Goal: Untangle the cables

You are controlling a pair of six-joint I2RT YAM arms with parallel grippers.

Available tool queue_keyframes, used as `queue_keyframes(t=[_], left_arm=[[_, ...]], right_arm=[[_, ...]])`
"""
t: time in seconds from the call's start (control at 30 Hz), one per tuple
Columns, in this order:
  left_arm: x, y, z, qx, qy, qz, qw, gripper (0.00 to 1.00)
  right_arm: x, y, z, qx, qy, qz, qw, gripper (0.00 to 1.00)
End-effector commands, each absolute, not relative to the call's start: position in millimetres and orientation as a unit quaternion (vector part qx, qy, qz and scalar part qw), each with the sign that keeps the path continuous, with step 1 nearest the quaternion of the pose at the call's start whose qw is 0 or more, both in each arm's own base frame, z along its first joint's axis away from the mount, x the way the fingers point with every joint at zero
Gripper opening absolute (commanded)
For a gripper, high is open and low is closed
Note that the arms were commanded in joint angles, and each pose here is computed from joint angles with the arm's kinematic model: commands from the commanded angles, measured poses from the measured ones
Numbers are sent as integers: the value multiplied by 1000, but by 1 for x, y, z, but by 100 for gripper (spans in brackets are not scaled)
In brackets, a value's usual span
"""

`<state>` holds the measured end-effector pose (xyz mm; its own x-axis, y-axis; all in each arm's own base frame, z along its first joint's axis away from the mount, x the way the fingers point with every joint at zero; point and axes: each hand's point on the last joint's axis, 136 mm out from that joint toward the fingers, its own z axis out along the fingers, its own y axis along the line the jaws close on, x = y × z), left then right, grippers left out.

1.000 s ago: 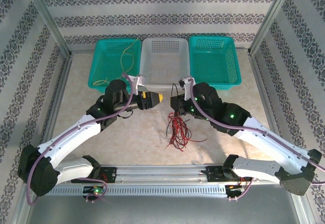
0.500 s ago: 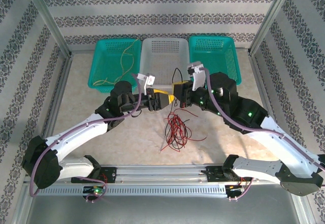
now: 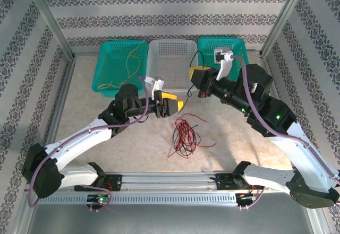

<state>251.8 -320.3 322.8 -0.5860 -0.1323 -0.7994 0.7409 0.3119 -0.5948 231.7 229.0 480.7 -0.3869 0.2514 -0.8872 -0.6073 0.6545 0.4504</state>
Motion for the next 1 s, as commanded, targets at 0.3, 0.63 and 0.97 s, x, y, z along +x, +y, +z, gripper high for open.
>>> queue_keyframes(t=[0.3, 0.63, 0.97], left_arm=[[238, -320, 399, 309, 632, -514, 491, 82], [222, -335, 439, 339, 574, -555, 497, 72], [223, -336, 428, 337, 588, -545, 493, 34]], right_arm=[[222, 227, 521, -117, 688, 471, 541, 0], [229, 235, 517, -115, 689, 479, 531, 0], [235, 243, 512, -111, 689, 493, 519, 0]])
